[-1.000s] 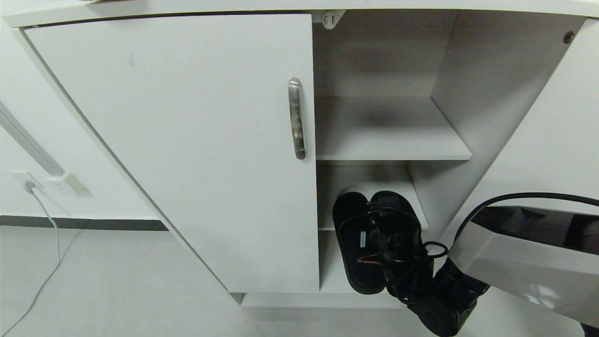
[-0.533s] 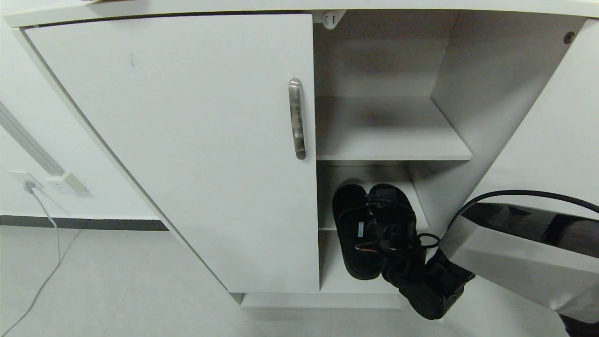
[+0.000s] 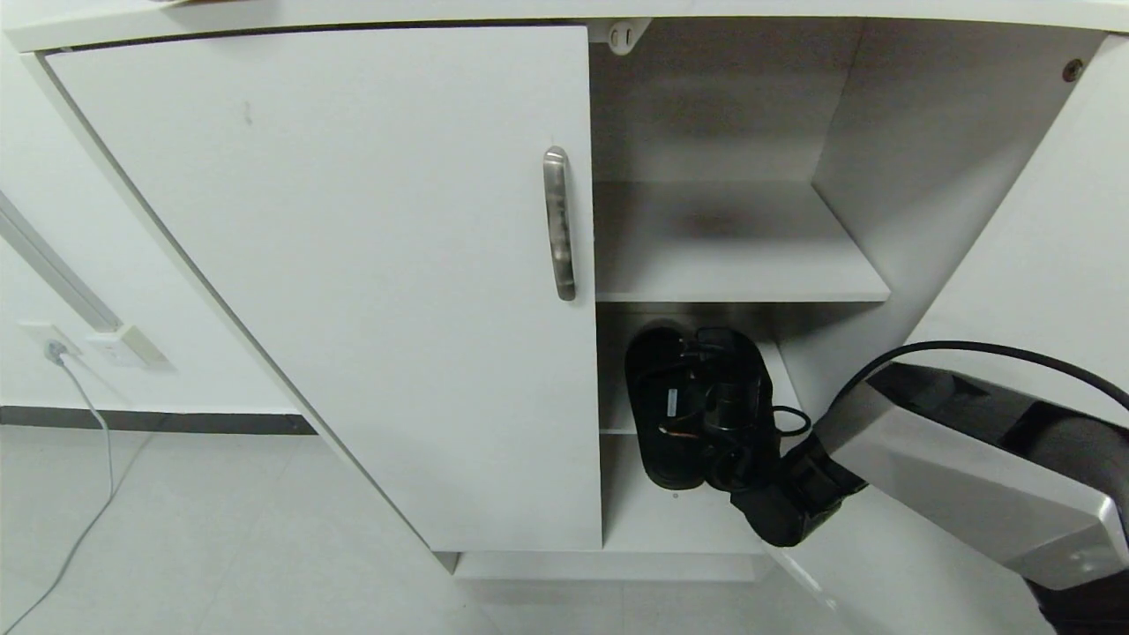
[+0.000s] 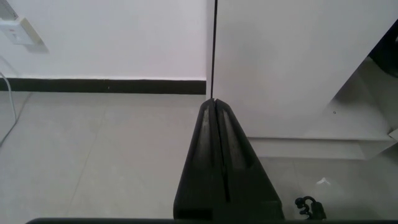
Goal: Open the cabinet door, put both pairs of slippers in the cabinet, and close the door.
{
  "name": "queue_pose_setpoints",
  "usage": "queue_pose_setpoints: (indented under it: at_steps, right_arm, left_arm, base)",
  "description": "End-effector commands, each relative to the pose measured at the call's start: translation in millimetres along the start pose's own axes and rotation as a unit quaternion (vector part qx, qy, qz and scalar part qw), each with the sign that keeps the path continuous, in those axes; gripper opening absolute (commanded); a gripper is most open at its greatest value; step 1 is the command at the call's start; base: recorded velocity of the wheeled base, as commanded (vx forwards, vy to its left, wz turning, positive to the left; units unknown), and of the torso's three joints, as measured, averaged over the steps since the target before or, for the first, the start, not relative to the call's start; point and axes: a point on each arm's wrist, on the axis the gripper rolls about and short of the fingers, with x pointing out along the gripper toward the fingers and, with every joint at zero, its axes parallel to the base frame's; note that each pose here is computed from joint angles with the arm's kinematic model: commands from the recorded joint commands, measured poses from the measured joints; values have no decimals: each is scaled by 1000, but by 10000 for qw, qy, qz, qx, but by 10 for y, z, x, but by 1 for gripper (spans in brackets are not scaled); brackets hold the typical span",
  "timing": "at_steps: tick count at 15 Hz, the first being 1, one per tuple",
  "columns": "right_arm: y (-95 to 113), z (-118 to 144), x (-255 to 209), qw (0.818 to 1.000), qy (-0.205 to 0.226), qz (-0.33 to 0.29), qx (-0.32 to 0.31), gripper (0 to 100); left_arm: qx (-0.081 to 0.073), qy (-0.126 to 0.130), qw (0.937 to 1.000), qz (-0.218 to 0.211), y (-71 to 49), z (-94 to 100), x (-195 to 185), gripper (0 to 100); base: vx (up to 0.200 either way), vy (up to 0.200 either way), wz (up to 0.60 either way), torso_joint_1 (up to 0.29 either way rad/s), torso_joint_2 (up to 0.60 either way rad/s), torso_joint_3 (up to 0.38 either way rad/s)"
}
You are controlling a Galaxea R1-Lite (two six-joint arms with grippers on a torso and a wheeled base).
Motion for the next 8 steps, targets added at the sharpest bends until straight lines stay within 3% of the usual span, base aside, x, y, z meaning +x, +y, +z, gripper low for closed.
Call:
queue_pose_setpoints:
  at_steps: [1,8]
  right_arm:
    - [9,94,147,9999,-134,-88,53,0]
    - [2,188,452,9991,-324,-268,57,0]
  left_arm:
    - [-1,10,10000,4,0,0,1,0]
    - [-1,2,10000,5,0,-1,0,0]
  base:
    - [0,0,0,0,0,0]
    - [0,0,0,0,0,0]
